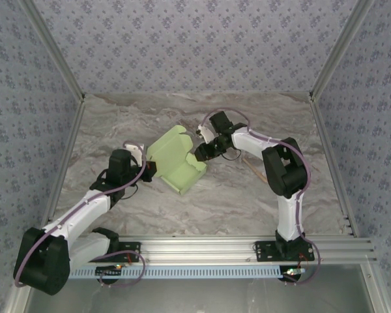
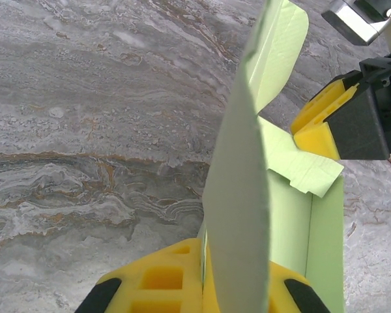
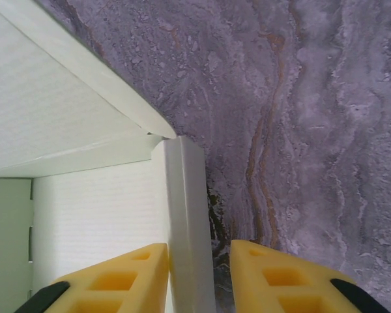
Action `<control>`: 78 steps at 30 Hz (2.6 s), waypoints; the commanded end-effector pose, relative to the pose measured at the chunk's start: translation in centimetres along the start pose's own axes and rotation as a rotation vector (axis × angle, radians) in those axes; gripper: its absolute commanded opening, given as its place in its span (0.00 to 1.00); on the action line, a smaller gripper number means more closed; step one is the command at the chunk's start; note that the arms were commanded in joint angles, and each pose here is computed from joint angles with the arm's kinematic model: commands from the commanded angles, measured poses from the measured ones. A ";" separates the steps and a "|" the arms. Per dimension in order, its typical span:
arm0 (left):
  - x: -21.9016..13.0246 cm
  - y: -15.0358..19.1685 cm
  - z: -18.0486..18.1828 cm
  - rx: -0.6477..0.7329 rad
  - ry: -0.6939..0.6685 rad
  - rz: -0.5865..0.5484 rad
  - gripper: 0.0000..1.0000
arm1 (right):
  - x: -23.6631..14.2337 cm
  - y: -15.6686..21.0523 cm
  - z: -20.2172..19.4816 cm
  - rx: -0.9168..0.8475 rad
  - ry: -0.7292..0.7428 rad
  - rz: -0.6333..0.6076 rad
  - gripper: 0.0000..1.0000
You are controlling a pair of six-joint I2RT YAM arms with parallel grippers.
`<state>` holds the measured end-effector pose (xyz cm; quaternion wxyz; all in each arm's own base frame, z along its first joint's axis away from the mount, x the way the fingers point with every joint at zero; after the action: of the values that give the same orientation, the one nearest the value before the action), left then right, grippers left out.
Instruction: Fold the paper box
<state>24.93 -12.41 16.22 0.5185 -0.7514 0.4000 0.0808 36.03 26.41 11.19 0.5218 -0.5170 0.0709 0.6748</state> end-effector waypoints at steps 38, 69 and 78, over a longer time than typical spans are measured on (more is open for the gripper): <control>-0.5 -1.2 -0.9 0.000 0.023 -0.047 0.05 | 3.5 3.3 5.2 -0.275 0.414 0.138 0.11; -1.2 -1.4 -1.0 -0.006 0.019 -0.076 0.04 | 7.3 6.8 7.6 -0.513 0.581 0.336 0.08; -1.2 -1.2 -0.7 -0.021 0.008 -0.078 0.04 | 8.3 8.5 7.2 -0.562 0.680 0.427 0.08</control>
<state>24.42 -11.69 16.36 0.5233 -0.7551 0.3817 0.1013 29.70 33.16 10.64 0.2606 -0.8362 0.1272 0.4655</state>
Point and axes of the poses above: each hand's point on the last joint's axis, 136 mm out from that joint toward the fingers, its own x axis out along the fingers, its own z axis along the line the jaws close on, y = z × x, the point moved 6 cm from there along -x, back along the fingers, and after that the axes turned 2 degrees about -x, right-handed, at the moved point
